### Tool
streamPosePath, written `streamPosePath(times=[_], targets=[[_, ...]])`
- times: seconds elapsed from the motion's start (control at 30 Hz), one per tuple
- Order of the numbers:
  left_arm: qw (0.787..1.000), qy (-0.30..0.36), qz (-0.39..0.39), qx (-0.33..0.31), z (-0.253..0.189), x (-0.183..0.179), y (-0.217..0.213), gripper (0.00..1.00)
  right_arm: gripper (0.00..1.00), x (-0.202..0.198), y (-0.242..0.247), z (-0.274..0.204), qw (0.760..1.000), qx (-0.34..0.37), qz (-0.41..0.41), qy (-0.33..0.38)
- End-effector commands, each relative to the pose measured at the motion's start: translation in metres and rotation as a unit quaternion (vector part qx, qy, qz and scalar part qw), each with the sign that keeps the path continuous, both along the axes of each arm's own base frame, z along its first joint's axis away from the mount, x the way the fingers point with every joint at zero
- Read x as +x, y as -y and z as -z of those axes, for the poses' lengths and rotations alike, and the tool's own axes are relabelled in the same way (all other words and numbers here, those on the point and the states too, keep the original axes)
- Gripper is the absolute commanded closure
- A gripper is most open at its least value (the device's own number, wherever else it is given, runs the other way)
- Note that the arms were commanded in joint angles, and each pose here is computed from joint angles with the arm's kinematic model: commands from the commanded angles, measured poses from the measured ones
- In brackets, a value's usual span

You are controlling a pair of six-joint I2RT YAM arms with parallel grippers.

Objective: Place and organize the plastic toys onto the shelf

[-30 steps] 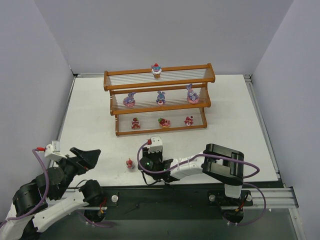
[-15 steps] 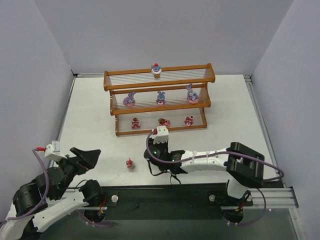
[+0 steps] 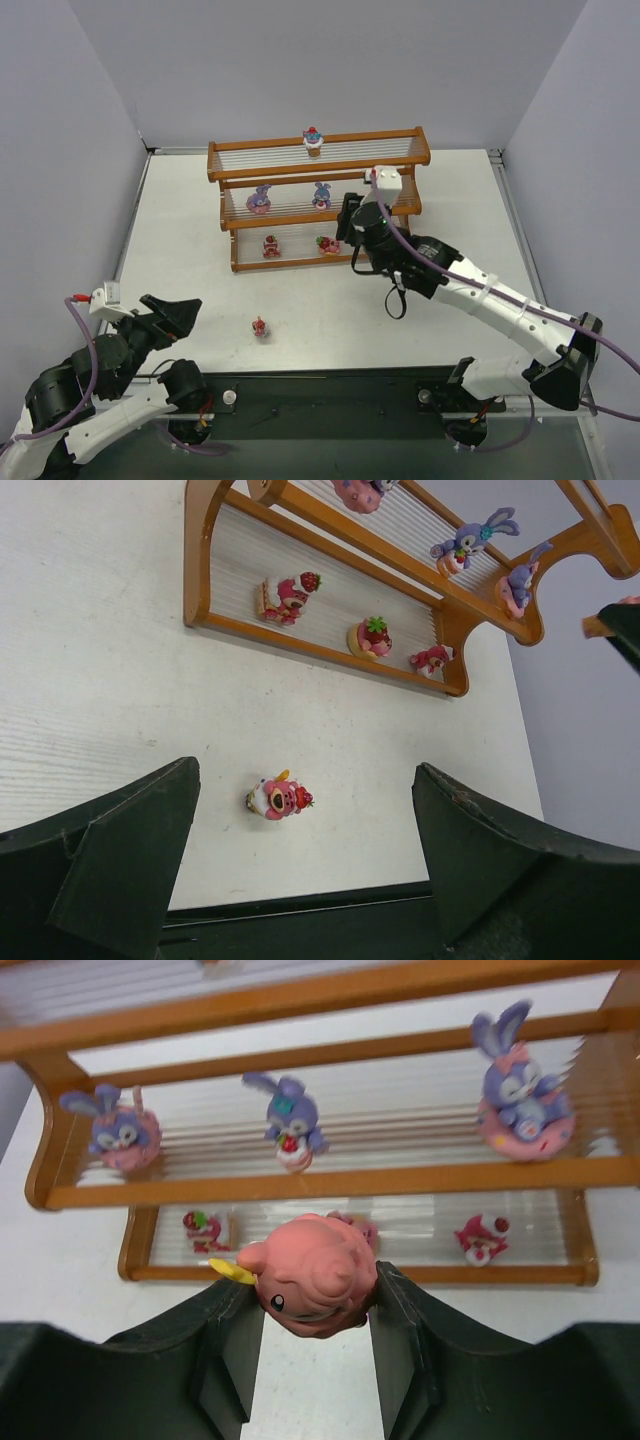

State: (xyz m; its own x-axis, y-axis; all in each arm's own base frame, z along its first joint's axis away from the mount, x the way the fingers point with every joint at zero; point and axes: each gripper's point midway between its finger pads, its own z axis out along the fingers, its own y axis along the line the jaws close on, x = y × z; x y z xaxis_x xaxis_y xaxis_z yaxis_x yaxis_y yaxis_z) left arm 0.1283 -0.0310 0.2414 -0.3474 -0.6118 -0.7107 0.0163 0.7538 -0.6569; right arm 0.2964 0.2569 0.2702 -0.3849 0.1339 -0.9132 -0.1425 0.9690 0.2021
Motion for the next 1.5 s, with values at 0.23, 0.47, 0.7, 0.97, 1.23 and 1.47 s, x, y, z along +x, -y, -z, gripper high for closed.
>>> streamPosePath(times=[0.23,0.47,0.7,0.97,1.23,1.47], targets=[[1.000,0.003,-0.004,-0.007,-0.008,0.000,-0.003,0.03,1.00,0.065,0.052,-0.092,0.998,-0.013,0.022,0.062],[1.000,0.003,-0.006,-0.007,-0.007,0.000,-0.004,0.03,1.00,0.112,0.065,-0.106,0.997,-0.022,0.035,0.063],[1.000,0.001,-0.009,-0.008,-0.007,0.000,-0.004,0.03,1.00,0.145,0.066,-0.099,0.996,-0.052,0.023,0.064],[1.000,0.001,-0.010,-0.008,-0.007,0.000,-0.005,0.03,1.00,0.171,0.071,-0.087,0.997,-0.054,0.014,0.051],[1.000,0.001,-0.010,-0.011,-0.007,0.000,-0.006,0.03,1.00,0.185,0.074,-0.066,0.999,-0.045,0.003,0.024],[1.000,0.001,-0.009,-0.011,-0.006,-0.001,-0.006,0.03,1.00,0.192,0.077,-0.052,0.999,-0.037,0.001,0.004]])
